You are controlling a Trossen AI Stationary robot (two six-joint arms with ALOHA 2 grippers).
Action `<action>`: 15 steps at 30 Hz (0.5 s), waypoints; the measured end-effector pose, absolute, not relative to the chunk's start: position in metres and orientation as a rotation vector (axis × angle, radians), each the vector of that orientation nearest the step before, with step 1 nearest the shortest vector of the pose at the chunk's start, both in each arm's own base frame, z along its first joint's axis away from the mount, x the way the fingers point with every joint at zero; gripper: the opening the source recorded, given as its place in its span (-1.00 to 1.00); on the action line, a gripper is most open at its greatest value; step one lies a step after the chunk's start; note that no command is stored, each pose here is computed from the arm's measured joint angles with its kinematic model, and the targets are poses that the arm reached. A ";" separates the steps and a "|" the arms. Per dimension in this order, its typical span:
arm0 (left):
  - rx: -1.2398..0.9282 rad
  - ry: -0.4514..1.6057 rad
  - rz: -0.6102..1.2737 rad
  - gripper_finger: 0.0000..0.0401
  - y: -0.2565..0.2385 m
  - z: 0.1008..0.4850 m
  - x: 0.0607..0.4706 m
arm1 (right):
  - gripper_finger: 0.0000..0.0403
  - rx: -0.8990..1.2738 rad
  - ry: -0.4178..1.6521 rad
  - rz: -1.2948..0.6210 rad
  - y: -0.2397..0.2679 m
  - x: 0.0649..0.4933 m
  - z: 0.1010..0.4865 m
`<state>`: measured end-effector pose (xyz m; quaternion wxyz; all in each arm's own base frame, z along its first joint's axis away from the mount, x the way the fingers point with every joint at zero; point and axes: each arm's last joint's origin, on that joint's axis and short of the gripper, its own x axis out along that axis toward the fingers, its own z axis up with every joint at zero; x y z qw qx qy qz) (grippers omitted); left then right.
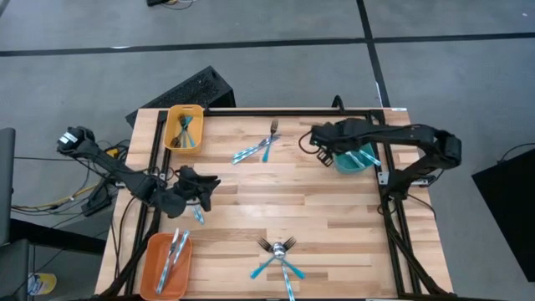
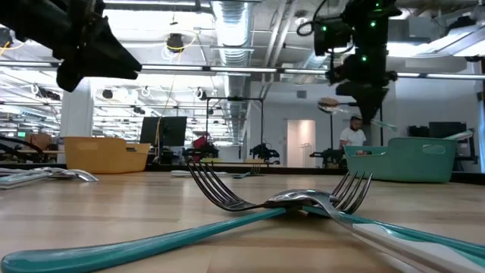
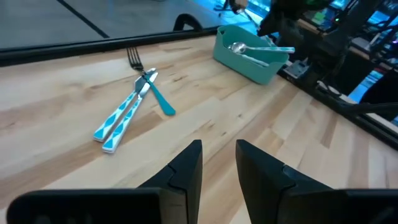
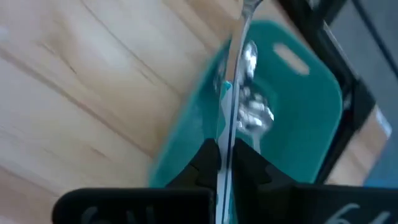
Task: Sort silverware by color (type)
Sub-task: Put the white-blue spoon into the blue bin
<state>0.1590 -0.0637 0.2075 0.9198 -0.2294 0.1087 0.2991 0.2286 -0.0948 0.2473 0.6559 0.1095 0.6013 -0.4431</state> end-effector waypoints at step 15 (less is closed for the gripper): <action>-0.502 0.210 0.639 -0.58 -0.079 0.195 0.150 | -0.64 0.295 1.726 -1.080 -0.111 0.186 0.209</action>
